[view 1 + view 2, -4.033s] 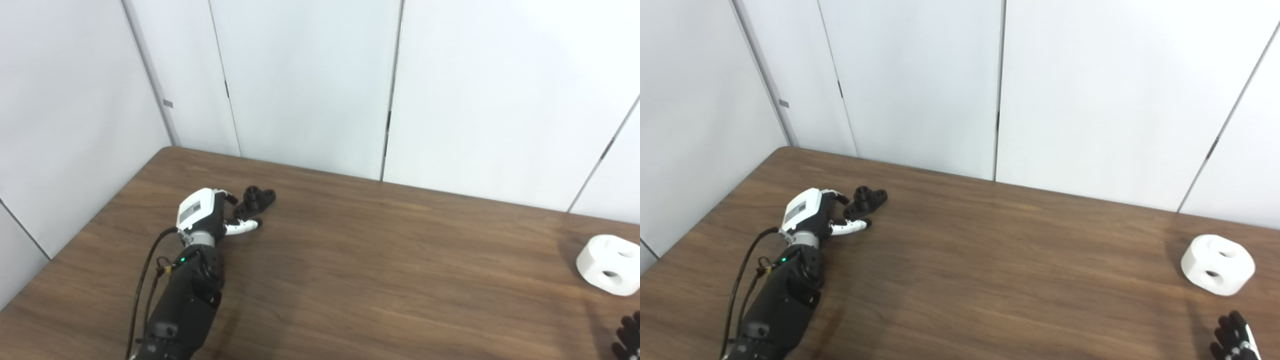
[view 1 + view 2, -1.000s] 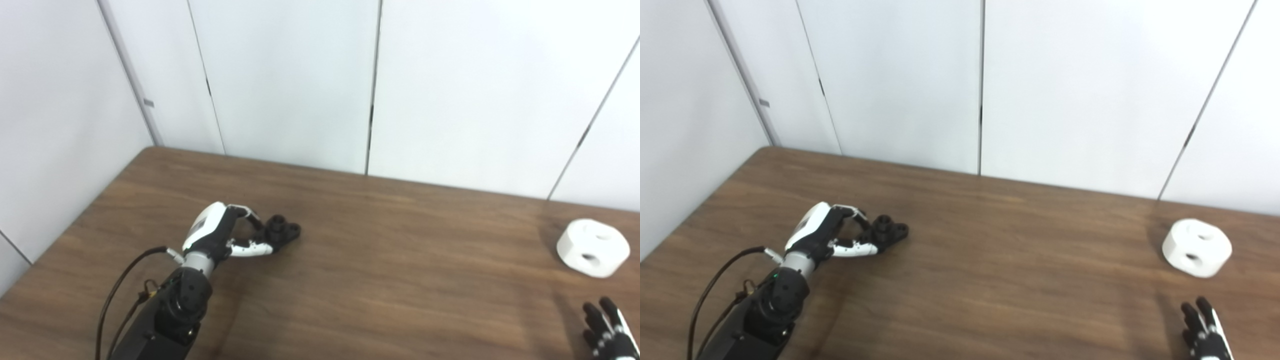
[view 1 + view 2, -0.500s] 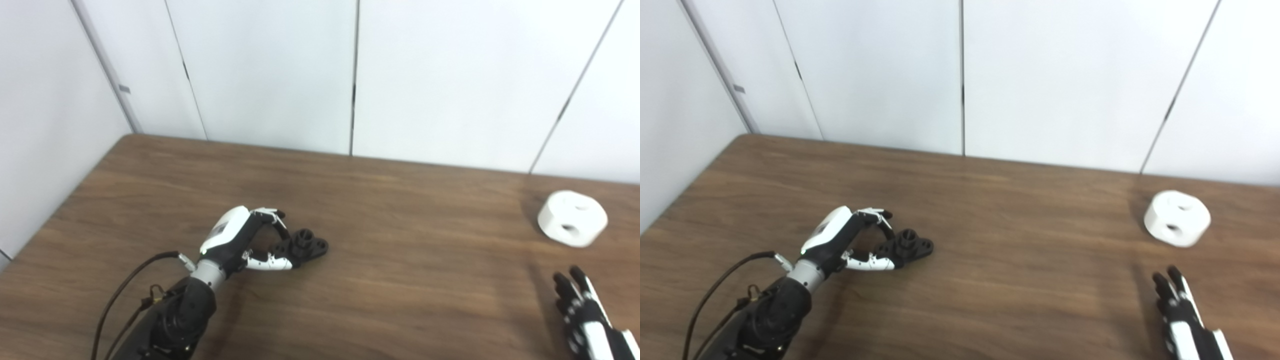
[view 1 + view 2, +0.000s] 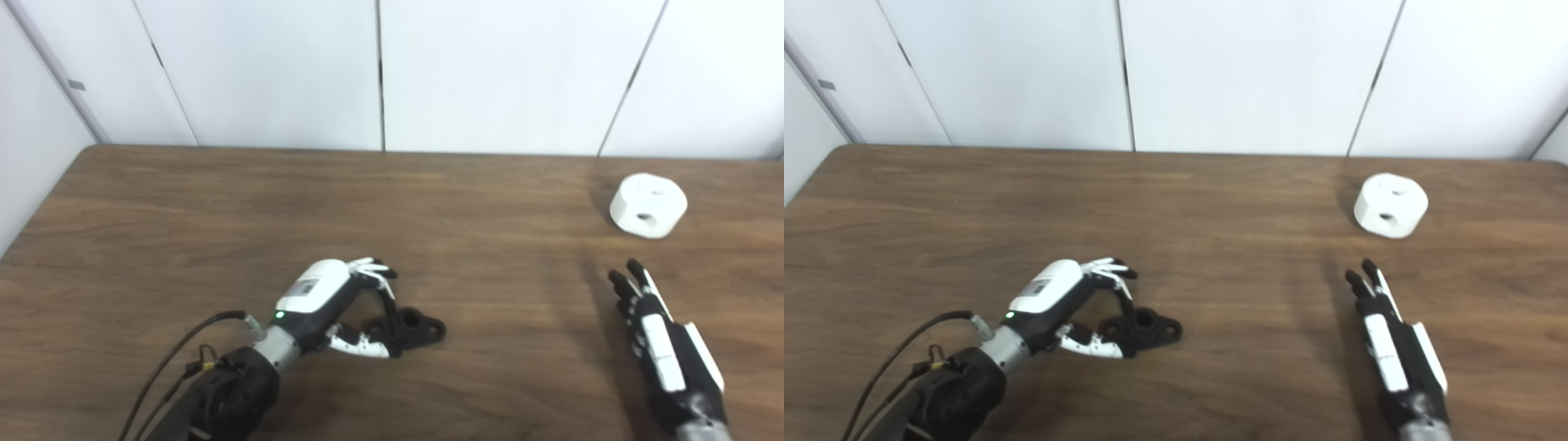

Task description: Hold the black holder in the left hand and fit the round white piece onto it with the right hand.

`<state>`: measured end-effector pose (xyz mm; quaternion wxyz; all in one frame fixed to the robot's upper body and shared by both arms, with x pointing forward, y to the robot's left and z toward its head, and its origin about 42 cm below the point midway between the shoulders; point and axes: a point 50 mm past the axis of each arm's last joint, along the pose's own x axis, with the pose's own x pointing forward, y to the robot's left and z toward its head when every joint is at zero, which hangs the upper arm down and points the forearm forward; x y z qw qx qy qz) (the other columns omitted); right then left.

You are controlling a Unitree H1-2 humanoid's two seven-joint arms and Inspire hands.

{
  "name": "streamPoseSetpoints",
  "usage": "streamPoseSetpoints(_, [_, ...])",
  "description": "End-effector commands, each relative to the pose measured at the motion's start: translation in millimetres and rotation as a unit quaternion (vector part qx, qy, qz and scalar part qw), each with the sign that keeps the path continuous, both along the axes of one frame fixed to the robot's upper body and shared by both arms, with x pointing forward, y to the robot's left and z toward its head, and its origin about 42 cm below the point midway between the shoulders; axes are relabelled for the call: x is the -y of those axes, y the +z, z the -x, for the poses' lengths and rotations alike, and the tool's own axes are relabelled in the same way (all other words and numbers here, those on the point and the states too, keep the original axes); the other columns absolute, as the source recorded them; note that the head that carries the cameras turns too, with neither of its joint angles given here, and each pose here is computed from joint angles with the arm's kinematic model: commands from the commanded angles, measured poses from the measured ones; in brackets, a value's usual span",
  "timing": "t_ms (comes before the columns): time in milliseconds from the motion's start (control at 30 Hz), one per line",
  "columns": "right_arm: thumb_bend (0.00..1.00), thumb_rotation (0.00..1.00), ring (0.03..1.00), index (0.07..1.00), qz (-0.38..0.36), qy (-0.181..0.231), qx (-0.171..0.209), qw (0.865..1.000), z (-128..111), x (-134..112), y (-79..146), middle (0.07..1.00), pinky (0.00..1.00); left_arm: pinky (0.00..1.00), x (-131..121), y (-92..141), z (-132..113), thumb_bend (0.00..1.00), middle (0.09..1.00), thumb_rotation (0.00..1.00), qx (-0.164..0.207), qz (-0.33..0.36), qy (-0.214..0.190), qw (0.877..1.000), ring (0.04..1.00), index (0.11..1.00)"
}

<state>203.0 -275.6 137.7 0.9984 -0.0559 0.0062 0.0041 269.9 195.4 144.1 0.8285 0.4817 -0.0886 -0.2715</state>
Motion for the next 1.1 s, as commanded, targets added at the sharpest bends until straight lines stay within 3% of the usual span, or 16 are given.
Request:
streamPoseSetpoints(0, [0.55, 0.94, 0.975, 0.991, 0.004, 0.003, 0.02, 1.0, -2, -5, 12, 0.93, 1.0, 0.99, 10, -9, 10, 0.52, 0.82, 0.05, -0.005, -0.035, -0.029, 0.999, 0.909, 0.486])
streamPoseSetpoints(267, [0.54, 0.94, 0.978, 0.981, 0.006, 0.002, 0.016, 1.0, -3, -12, 14, 0.926, 1.0, 1.0, 34, -12, 25, 0.52, 0.823, 0.05, 0.039, -0.041, -0.065, 0.996, 0.929, 0.486])
streamPoseSetpoints(633, [0.59, 0.93, 0.99, 0.98, 0.008, -0.001, 0.021, 1.0, -3, -14, 13, 0.922, 1.0, 1.0, 45, -15, 32, 0.52, 0.825, 0.05, 0.043, -0.019, -0.054, 0.997, 0.93, 0.487])
streamPoseSetpoints(867, [0.58, 0.93, 0.996, 0.981, 0.013, -0.006, 0.031, 0.999, -4, -12, 22, 0.938, 1.0, 1.0, 44, -18, 33, 0.52, 0.822, 0.05, 0.04, -0.004, -0.049, 0.998, 0.919, 0.487])
streamPoseSetpoints(1067, [0.54, 0.7, 0.975, 0.981, 0.039, -0.009, 0.044, 0.998, -7, 3, 39, 0.945, 1.0, 0.99, 44, -19, 34, 0.52, 0.822, 0.05, 0.034, 0.002, -0.048, 0.998, 0.915, 0.487])
